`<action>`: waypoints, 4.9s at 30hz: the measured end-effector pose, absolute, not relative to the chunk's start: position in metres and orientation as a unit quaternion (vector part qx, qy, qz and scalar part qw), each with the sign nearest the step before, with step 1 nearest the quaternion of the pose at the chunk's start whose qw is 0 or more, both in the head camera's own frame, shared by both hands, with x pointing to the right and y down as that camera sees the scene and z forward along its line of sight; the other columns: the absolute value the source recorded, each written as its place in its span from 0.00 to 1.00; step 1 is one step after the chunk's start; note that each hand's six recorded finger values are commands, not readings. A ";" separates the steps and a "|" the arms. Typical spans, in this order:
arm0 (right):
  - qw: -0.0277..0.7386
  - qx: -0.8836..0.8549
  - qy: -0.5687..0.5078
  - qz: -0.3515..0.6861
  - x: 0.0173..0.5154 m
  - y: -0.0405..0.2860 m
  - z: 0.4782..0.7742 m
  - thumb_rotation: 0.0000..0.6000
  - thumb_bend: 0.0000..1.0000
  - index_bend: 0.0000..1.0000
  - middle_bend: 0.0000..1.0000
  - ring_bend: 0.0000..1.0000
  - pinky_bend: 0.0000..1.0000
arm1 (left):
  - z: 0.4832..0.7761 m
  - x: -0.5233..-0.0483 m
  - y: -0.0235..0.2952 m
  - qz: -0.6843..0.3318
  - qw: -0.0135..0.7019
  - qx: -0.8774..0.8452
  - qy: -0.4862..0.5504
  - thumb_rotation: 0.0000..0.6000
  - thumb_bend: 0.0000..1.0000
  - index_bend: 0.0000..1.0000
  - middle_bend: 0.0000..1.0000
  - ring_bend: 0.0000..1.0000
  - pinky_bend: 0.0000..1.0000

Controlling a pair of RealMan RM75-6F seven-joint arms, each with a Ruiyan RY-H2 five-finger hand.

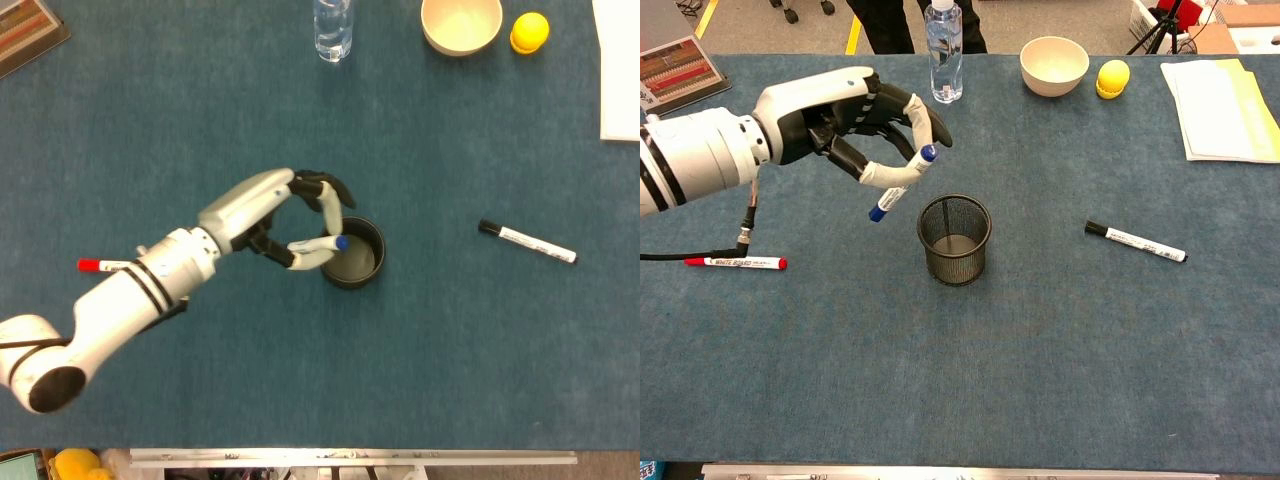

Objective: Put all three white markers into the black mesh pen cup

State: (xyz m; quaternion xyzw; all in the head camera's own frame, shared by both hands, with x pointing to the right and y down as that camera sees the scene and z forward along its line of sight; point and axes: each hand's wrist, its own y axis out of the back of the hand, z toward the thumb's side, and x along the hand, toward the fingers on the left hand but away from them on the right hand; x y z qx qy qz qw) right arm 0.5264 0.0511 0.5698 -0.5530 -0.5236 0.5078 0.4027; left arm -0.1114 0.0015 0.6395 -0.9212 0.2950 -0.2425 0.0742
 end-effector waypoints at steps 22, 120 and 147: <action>0.401 -0.545 -0.529 0.512 0.534 0.052 0.566 1.00 0.28 0.52 0.47 0.33 0.52 | 0.660 -0.047 -0.004 -0.240 0.036 -0.921 0.305 1.00 0.31 0.62 0.31 0.22 0.29; 0.406 -0.575 -0.509 0.495 0.508 0.039 0.575 1.00 0.28 0.52 0.47 0.33 0.52 | 0.764 -0.296 0.079 -0.498 0.421 -0.723 0.227 1.00 0.34 0.44 0.00 0.00 0.00; 0.408 -0.567 -0.517 0.494 0.515 0.042 0.571 1.00 0.28 0.52 0.47 0.33 0.52 | 0.779 -0.289 0.078 -0.510 0.414 -0.720 0.224 1.00 0.34 0.50 0.02 0.00 0.00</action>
